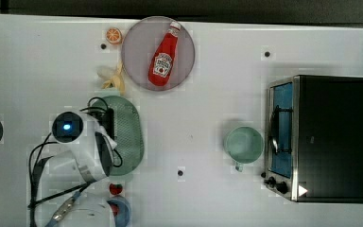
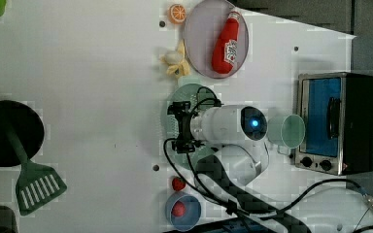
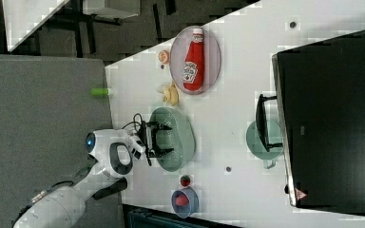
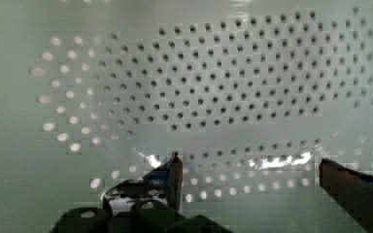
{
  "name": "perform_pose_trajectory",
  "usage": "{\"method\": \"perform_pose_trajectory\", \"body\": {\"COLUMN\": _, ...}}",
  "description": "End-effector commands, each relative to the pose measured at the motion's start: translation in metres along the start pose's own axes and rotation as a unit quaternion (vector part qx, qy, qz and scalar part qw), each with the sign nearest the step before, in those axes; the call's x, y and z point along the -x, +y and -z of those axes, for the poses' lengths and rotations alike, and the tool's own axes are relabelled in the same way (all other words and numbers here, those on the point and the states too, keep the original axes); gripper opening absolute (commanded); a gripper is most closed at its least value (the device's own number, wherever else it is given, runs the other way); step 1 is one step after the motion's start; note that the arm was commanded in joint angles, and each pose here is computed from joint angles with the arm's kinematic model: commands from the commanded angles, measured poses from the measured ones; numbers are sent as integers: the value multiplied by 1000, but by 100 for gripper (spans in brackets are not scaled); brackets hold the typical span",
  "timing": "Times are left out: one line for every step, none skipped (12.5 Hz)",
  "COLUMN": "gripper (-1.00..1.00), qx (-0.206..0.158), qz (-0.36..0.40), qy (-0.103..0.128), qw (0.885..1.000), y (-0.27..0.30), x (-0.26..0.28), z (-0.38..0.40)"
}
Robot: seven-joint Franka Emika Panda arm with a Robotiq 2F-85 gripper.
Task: Drag strainer right to left.
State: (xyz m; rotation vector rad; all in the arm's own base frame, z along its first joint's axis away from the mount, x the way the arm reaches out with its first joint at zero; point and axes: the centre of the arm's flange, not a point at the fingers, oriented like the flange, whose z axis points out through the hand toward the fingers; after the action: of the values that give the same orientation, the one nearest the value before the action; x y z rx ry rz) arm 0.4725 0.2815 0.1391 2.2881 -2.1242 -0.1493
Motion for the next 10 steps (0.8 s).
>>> {"method": "perform_pose_trajectory", "body": {"gripper": 100, "qx": -9, "qz": -40, "qy": -5, "qw": 999, "y": -7, "x": 34, "z": 6}}
{"method": "perform_pose_trajectory", "body": {"gripper": 100, "qx": -10, "qz": -42, "qy": -6, "qw": 999, "y": -8, "x": 44, "z": 5}}
{"method": "perform_pose_trajectory", "body": {"gripper": 100, "qx": -11, "qz": -41, "qy": -7, "qw": 999, "y": -9, "x": 54, "z": 4}}
{"method": "perform_pose_trajectory", "body": {"gripper": 100, "qx": -12, "qz": -40, "qy": -9, "qw": 999, "y": -11, "x": 63, "z": 3}}
{"method": "perform_pose_trajectory", "body": {"gripper": 100, "qx": -11, "qz": -38, "qy": -9, "qw": 999, "y": -12, "x": 71, "z": 2}}
{"method": "perform_pose_trajectory", "body": {"gripper": 100, "qx": -11, "qz": -41, "qy": -10, "qw": 999, "y": -14, "x": 78, "z": 1}}
{"method": "perform_pose_trajectory", "body": {"gripper": 100, "qx": -10, "qz": -48, "qy": -11, "qw": 999, "y": -16, "x": 85, "z": 0}}
{"method": "perform_pose_trajectory", "body": {"gripper": 100, "qx": -10, "qz": -54, "qy": -12, "qw": 998, "y": -16, "x": 92, "z": 0}}
{"method": "perform_pose_trajectory", "body": {"gripper": 100, "qx": -11, "qz": -57, "qy": -13, "qw": 998, "y": -17, "x": 98, "z": -1}}
{"method": "perform_pose_trajectory", "body": {"gripper": 100, "qx": -12, "qz": -54, "qy": -14, "qw": 998, "y": -17, "x": 103, "z": -1}}
